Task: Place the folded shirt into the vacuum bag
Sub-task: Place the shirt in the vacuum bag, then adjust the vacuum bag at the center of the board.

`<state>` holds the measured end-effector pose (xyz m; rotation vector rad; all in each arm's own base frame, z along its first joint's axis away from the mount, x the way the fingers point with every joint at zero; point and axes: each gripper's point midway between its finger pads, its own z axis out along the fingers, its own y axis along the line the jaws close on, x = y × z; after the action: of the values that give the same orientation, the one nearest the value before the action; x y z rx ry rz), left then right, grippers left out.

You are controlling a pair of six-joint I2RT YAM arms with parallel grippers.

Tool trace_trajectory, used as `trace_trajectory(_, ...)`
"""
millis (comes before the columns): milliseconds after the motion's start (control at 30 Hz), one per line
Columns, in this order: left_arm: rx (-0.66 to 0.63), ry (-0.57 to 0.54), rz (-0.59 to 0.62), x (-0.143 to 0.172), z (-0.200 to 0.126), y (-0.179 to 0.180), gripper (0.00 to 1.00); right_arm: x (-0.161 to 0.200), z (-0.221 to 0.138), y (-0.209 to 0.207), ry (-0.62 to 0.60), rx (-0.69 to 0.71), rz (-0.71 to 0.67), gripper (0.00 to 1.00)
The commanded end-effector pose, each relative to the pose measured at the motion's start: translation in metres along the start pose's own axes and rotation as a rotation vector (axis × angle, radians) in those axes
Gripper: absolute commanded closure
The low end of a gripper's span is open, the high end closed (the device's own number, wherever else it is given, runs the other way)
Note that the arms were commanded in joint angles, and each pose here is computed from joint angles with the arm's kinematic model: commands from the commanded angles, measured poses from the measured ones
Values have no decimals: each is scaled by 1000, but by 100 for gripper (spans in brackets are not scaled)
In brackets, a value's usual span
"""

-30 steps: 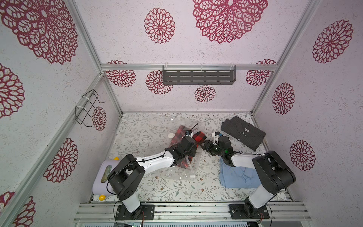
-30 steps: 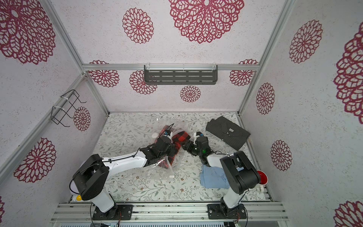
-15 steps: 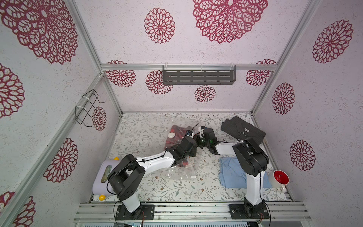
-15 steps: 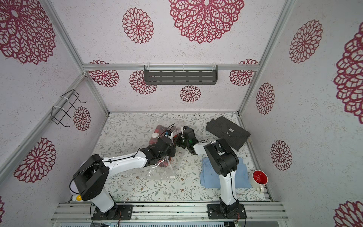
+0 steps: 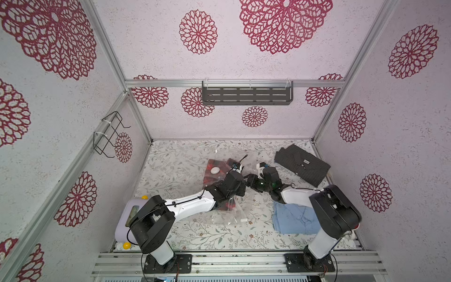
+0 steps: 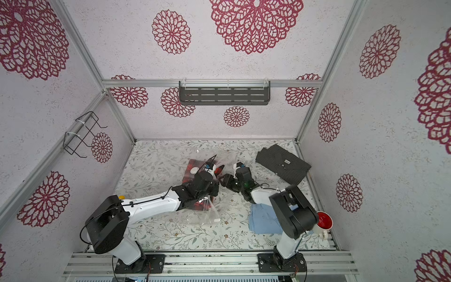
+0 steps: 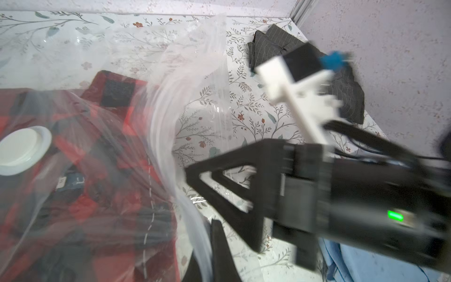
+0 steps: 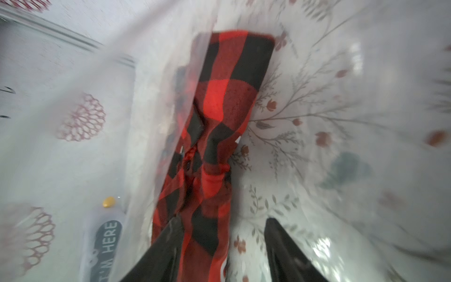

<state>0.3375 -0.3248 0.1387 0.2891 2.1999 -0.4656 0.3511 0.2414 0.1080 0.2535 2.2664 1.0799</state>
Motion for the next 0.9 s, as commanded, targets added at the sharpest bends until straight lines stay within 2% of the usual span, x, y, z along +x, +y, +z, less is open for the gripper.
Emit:
trace_trajectory(0, -6, -57, 5, -14, -7, 0, 100, -4, -38, -24, -79, 42, -6, 35)
trace_trajectory(167, 1, -58, 9, -14, -7, -1, 100, 12, -56, -47, -73, 73, 23, 31)
trace_trajectory(467, 5, -64, 12, -18, -11, -2, 100, 52, -30, -40, 29, -4, 70, 29)
trace_trajectory(600, -8, -79, 19, -21, -15, 1, 100, 67, -12, -29, 75, -30, 67, 33)
trace_trajectory(667, -20, -85, 23, -22, -16, 3, 100, 74, -5, -25, 92, -46, 68, 40)
trace_trajectory(700, -25, -87, 27, -22, -16, 4, 100, 76, -1, -22, 97, -57, 70, 47)
trace_trajectory(867, -58, -97, 50, -27, -19, 9, 100, 64, 5, -9, 76, -75, 55, 94)
